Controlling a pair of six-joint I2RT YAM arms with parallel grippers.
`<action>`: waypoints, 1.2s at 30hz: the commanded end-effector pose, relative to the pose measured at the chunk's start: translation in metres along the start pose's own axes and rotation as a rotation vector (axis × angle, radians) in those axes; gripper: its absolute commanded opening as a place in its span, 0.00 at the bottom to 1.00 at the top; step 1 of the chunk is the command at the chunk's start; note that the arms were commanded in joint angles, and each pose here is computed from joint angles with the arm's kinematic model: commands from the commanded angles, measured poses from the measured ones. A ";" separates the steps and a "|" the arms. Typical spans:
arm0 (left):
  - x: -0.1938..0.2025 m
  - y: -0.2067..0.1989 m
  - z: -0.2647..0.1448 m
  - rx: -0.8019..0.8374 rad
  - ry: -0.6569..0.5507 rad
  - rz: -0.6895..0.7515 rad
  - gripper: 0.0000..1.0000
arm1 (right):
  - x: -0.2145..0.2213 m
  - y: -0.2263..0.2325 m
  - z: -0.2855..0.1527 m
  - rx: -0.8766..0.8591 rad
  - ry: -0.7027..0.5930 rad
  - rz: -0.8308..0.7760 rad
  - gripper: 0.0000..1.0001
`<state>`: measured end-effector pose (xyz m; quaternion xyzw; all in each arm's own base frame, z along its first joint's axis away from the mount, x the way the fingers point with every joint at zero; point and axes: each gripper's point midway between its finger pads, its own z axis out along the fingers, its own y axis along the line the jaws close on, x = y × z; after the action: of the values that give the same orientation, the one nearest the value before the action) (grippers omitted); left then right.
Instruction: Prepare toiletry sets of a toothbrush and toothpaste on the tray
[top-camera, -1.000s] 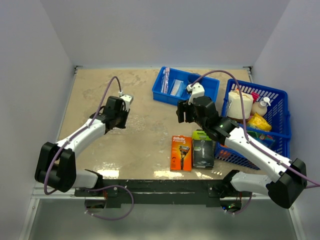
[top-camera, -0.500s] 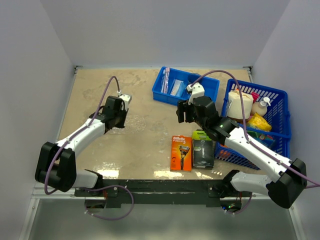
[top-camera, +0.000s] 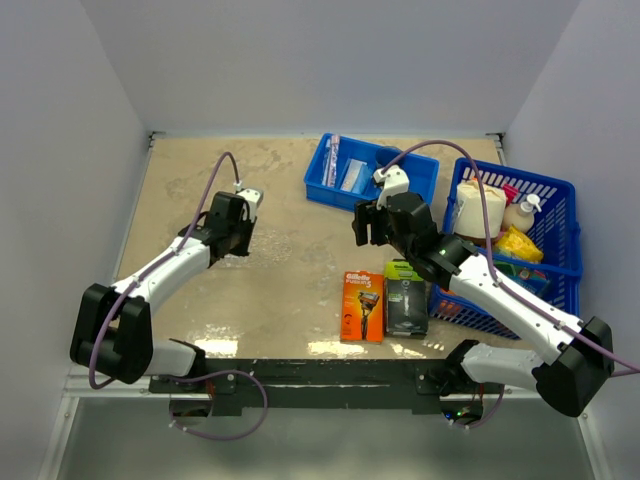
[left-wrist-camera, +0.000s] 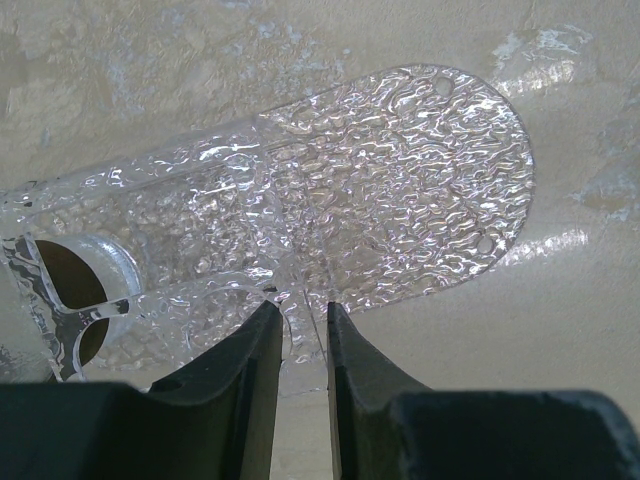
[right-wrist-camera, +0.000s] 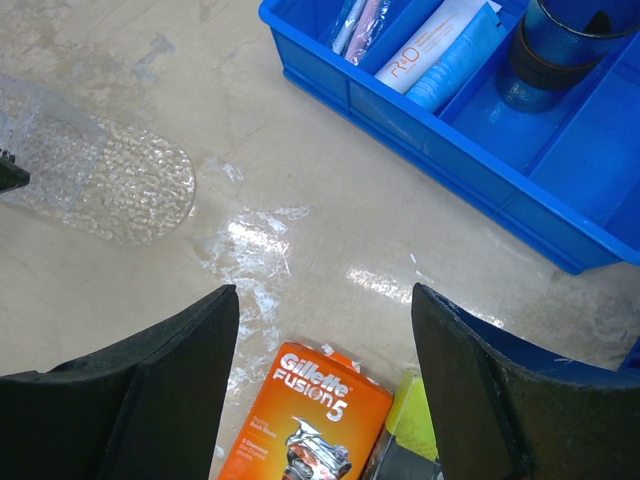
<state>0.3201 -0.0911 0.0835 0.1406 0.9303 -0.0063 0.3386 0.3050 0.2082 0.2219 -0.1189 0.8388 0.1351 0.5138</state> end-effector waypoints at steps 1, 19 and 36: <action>-0.030 0.003 -0.008 0.000 -0.092 -0.019 0.19 | -0.008 0.001 -0.001 -0.008 -0.031 0.025 0.73; -0.039 0.007 -0.019 -0.019 -0.144 -0.030 0.49 | -0.009 0.003 -0.001 -0.012 -0.028 0.029 0.73; -0.078 -0.006 -0.072 0.091 -0.408 -0.042 0.54 | -0.027 -0.010 -0.012 0.038 -0.054 0.049 0.81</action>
<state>0.3228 -0.1033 0.1478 0.1401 0.8830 -0.0538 0.4447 0.3033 0.2060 0.2194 -0.1160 0.8430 0.1319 0.5084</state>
